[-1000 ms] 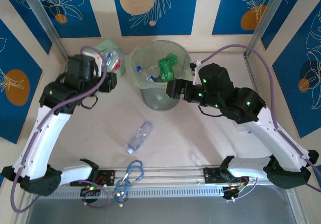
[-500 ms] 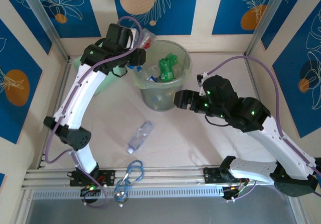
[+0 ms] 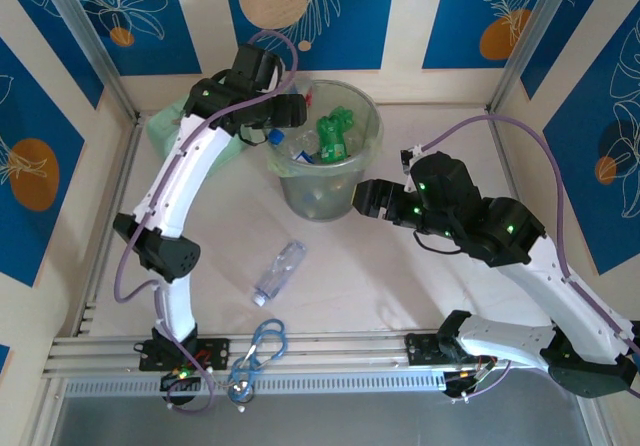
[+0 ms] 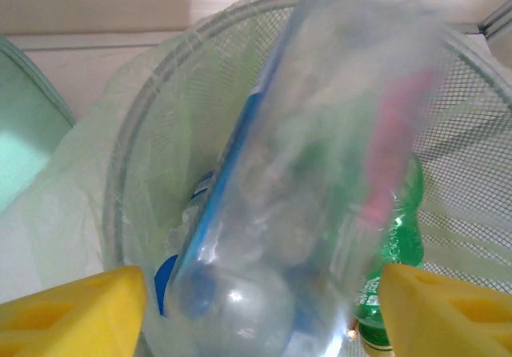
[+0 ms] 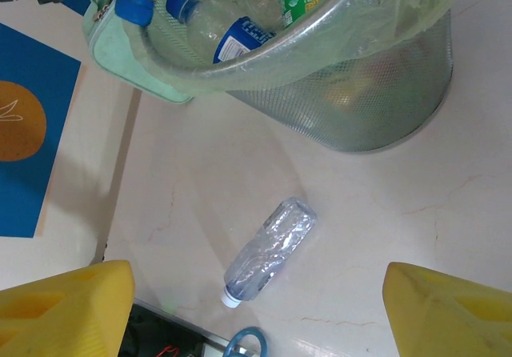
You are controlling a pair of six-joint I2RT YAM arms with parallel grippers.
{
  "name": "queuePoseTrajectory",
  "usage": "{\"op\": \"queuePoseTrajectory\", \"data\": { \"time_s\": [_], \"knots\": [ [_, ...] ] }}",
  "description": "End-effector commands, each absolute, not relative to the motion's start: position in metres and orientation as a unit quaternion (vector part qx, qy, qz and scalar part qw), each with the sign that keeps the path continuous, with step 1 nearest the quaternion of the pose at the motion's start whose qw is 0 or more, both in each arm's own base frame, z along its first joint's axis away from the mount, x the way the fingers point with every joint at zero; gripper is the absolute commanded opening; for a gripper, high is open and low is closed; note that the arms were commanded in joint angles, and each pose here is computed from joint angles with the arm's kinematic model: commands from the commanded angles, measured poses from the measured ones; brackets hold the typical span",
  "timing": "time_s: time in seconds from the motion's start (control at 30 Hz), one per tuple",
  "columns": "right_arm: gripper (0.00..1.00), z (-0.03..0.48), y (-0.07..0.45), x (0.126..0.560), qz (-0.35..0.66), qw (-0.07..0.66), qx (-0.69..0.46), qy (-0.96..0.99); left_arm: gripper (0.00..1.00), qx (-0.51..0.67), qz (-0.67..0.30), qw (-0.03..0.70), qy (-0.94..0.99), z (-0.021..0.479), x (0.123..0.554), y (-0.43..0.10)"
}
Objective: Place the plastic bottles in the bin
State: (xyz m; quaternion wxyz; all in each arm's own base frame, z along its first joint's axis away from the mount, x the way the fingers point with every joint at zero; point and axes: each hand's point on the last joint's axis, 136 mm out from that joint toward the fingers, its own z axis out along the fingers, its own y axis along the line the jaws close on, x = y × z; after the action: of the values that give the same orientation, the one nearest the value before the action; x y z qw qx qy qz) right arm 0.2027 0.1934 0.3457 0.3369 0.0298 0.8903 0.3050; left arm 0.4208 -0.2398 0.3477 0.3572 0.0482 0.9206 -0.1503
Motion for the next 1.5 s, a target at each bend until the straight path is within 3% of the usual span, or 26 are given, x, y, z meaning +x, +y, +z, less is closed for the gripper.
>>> {"op": "queuePoseTrajectory", "data": {
  "time_s": [0.0, 0.33, 0.57, 0.77, 0.97, 1.27, 1.47],
  "knots": [
    [0.81, 0.352, 0.186, 0.200, 0.306, 0.344, 0.035, 0.887, 0.79, 0.047, -0.172, 0.360, 0.916, 0.359, 0.415, -0.247],
    [0.82, 0.352, 0.191, 0.201, 0.313, 0.340, 0.034, 0.886, 0.84, 0.058, -0.189, 0.423, 0.884, 0.404, 0.371, -0.217],
    [0.81, 0.348, 0.198, 0.202, 0.319, 0.332, 0.029, 0.887, 0.89, 0.090, -0.216, 0.451, 0.862, 0.354, 0.289, -0.178],
    [0.82, 0.346, 0.213, 0.206, 0.330, 0.322, 0.020, 0.887, 0.90, 0.071, -0.243, 0.328, 0.910, 0.246, 0.235, -0.171],
    [0.83, 0.335, 0.224, 0.204, 0.327, 0.308, 0.017, 0.893, 0.91, 0.083, -0.205, 0.233, 0.947, 0.162, 0.203, -0.173],
    [0.83, 0.312, 0.234, 0.201, 0.319, 0.283, 0.024, 0.904, 0.90, 0.143, -0.154, 0.115, 0.971, 0.087, 0.172, -0.195],
    [0.83, 0.308, 0.237, 0.203, 0.318, 0.278, 0.024, 0.906, 0.89, 0.144, -0.117, 0.090, 0.979, 0.061, 0.170, -0.188]
  ]
}}
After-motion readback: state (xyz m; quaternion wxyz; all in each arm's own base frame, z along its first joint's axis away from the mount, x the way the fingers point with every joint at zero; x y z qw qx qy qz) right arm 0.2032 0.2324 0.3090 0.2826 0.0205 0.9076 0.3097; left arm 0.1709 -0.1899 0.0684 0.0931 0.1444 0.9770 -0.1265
